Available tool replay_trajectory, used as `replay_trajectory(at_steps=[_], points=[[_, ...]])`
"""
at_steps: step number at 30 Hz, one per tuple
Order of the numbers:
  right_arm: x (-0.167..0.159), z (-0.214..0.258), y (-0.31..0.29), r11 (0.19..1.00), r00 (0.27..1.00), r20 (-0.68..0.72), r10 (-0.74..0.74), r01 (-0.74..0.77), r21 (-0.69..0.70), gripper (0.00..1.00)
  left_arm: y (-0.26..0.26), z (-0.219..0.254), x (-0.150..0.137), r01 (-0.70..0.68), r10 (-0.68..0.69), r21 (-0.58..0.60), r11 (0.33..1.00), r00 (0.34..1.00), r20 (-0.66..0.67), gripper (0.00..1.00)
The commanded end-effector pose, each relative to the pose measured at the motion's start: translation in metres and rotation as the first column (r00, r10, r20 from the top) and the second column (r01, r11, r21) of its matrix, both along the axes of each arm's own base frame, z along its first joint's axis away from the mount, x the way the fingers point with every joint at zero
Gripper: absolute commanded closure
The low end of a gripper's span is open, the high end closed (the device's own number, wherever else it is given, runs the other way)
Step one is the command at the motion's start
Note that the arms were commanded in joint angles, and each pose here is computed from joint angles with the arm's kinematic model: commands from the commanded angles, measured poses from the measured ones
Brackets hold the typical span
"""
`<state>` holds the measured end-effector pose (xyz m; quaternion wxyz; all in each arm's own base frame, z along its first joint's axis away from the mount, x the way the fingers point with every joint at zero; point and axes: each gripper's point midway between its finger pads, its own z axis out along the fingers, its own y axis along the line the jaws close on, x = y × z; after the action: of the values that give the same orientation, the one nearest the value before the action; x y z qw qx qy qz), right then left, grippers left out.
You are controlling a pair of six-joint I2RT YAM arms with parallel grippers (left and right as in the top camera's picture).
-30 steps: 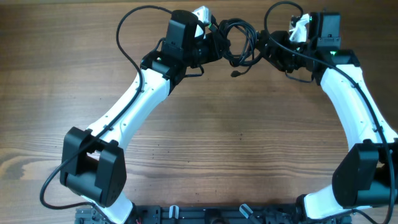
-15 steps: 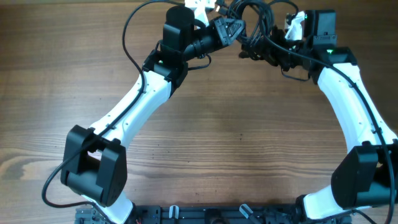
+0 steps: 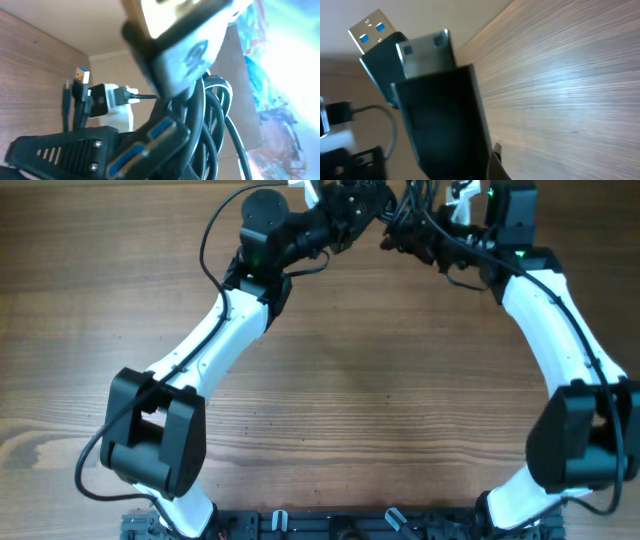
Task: Untangle cables
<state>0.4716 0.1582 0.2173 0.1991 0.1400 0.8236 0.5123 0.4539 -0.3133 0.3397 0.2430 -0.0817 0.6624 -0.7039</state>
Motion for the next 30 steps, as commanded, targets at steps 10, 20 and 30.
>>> replay_trajectory(at_steps=[10,20,30], points=[[-0.015,-0.058,0.0,0.989,0.986,-0.095,0.137,-0.131,0.07,0.96,0.07,0.041,0.048,-0.402,0.381,0.076,0.913,0.904,0.195,0.96],[-0.018,-0.028,-0.064,0.992,0.999,0.043,0.023,-0.018,-0.126,0.96,0.083,-0.051,0.046,-0.333,0.322,0.423,0.843,0.942,0.099,0.96],[-0.022,-0.027,-0.097,0.975,0.996,0.004,-0.095,0.093,-0.201,0.96,0.085,-0.019,0.039,-0.239,0.189,0.32,0.917,0.965,0.179,0.96]])
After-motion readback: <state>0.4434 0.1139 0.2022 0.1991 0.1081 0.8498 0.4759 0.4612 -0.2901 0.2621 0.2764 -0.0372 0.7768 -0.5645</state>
